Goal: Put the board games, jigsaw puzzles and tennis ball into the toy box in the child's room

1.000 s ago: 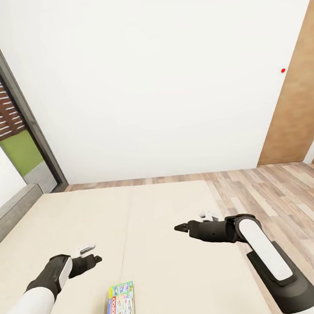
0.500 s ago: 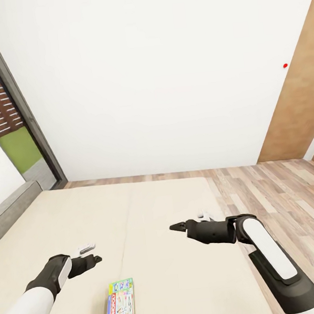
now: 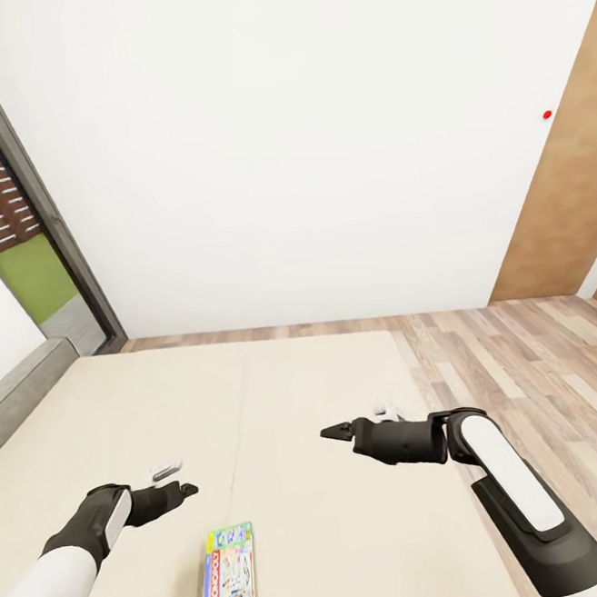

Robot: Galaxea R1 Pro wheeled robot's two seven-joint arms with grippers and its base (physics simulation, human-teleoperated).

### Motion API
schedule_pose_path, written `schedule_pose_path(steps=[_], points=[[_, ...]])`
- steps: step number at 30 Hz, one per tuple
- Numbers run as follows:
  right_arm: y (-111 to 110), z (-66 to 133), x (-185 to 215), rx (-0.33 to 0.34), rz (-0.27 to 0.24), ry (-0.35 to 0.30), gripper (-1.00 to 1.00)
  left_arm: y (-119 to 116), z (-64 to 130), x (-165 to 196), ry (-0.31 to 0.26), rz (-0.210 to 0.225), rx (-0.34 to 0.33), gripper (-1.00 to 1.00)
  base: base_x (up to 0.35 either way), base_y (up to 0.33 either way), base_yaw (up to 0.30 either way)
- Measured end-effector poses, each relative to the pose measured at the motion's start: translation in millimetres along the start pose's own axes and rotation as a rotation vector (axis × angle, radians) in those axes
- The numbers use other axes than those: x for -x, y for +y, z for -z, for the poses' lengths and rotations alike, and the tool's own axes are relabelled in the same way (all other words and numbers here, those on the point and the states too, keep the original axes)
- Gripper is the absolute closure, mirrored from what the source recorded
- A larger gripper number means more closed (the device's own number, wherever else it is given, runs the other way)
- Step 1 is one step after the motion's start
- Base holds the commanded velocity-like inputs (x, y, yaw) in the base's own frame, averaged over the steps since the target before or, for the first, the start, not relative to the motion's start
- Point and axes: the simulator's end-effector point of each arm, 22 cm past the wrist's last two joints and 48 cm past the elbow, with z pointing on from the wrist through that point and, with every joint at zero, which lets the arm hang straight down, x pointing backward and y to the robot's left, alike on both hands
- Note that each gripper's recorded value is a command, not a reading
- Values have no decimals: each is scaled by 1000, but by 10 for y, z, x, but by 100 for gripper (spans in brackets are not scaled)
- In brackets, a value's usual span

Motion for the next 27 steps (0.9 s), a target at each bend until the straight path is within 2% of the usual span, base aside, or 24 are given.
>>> schedule_pose_path(steps=[7,21,27], points=[[-40,-70,-36,-3,-13,12,-100,-86,-36,-41,11,-2,-49,-100,0,0,0],[-140,-142,-76,-12,-32,28,-100,-85,-115,-130,33,5,-65,-100,0,0,0],[-194,-167,-94,-17,-42,34,-100,-171,-65,-113,35,8,-164,-100,0,0,0]])
